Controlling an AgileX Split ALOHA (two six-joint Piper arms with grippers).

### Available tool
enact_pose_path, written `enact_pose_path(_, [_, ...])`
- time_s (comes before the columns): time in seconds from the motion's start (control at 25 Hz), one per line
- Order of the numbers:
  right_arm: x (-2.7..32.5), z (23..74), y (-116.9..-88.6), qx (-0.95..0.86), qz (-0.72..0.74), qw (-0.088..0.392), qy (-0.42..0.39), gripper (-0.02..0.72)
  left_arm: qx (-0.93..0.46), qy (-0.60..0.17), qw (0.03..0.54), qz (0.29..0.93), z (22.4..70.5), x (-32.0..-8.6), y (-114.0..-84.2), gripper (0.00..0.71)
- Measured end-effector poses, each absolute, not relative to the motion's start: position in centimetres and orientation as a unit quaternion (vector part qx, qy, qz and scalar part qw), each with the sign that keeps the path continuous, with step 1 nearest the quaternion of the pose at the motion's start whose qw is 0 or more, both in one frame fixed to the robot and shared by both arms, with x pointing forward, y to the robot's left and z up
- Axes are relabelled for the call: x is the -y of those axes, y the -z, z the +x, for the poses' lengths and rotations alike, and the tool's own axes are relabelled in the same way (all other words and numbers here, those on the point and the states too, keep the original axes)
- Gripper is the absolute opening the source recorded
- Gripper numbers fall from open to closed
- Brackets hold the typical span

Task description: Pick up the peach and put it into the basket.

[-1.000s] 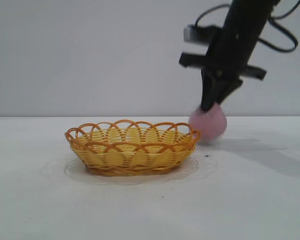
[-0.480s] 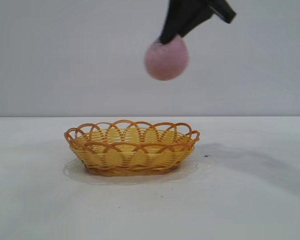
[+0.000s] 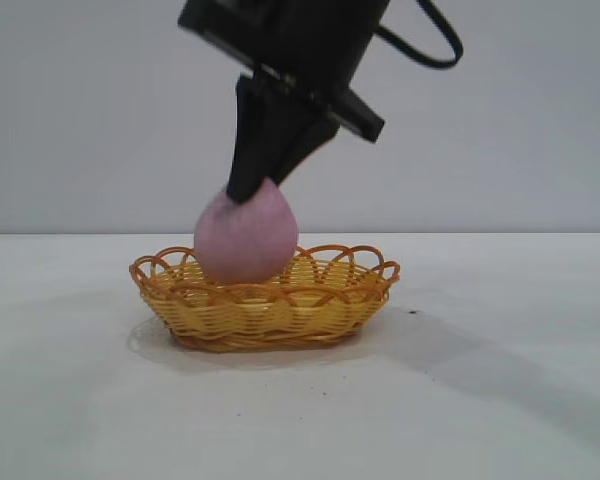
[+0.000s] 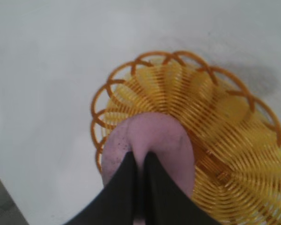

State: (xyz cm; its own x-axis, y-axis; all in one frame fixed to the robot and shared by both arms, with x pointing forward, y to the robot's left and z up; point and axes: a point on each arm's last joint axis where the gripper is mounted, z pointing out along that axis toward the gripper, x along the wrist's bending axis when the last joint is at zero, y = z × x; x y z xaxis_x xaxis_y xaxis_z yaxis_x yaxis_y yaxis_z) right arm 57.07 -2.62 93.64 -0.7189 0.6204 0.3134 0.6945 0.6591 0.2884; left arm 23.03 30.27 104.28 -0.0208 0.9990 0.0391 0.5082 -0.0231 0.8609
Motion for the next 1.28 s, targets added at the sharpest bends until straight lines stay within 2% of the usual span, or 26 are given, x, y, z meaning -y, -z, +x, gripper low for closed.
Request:
enact_pose_path(0.08, [2.6,57.2,-93.6,0.905,-0.364,0.087,0.202,0.054,-0.613,-0.366,0.335,0.614,23.0,-30.3,-104.3,0.377])
enact_pose_path(0.16, [2.6,57.3,-93.7,0.905,-0.364,0.083,0.204,0.182,-0.613,-0.366,0.335,0.614,23.0,-30.3,-104.3,0.377])
enact_pose_path(0.24, [2.6,57.2,-94.4,0.905,-0.362,0.078,0.211,0.274,-0.613,-0.366,0.335,0.614,23.0,-30.3,-104.3,0.377])
enact_pose_path(0.32, [2.8,57.1,-96.1,0.903,-0.358,0.066,0.227,0.356,-0.613,-0.366,0.335,0.614,23.0,-30.3,-104.3,0.377])
enact_pose_path(0.36, [3.0,57.1,-97.0,0.902,-0.357,0.060,0.236,0.374,-0.613,-0.366,0.335,0.614,23.0,-30.3,-104.3,0.377])
enact_pose_path(0.52, [5.3,57.7,-101.0,0.885,-0.379,0.027,0.268,0.360,-0.613,-0.366,0.335,0.614,23.0,-30.3,-104.3,0.377])
enact_pose_path(0.56, [6.5,58.2,-101.6,0.879,-0.393,0.015,0.270,0.402,-0.613,-0.366,0.335,0.614,23.0,-30.3,-104.3,0.377])
enact_pose_path(0.6, [7.8,58.9,-102.0,0.872,-0.411,0.003,0.266,0.386,-0.613,-0.366,0.335,0.614,23.0,-30.3,-104.3,0.377])
enact_pose_path(0.84, [17.4,62.6,-100.8,0.817,-0.552,-0.062,0.156,0.386,-0.613,-0.366,0.335,0.614,23.0,-30.3,-104.3,0.377])
enact_pose_path(1.0, [21.2,63.4,-100.7,0.781,-0.606,-0.091,0.121,0.386,-0.613,-0.366,0.335,0.614,23.0,-30.3,-104.3,0.377])
enact_pose_path(1.2, [24.7,64.2,-100.9,0.728,-0.665,-0.105,0.127,0.386,-0.613,-0.366,0.335,0.614,23.0,-30.3,-104.3,0.377])
enact_pose_path(1.28, [25.3,64.0,-101.9,0.720,-0.671,-0.116,0.135,0.386,-0.613,-0.366,0.335,0.614,23.0,-30.3,-104.3,0.377])
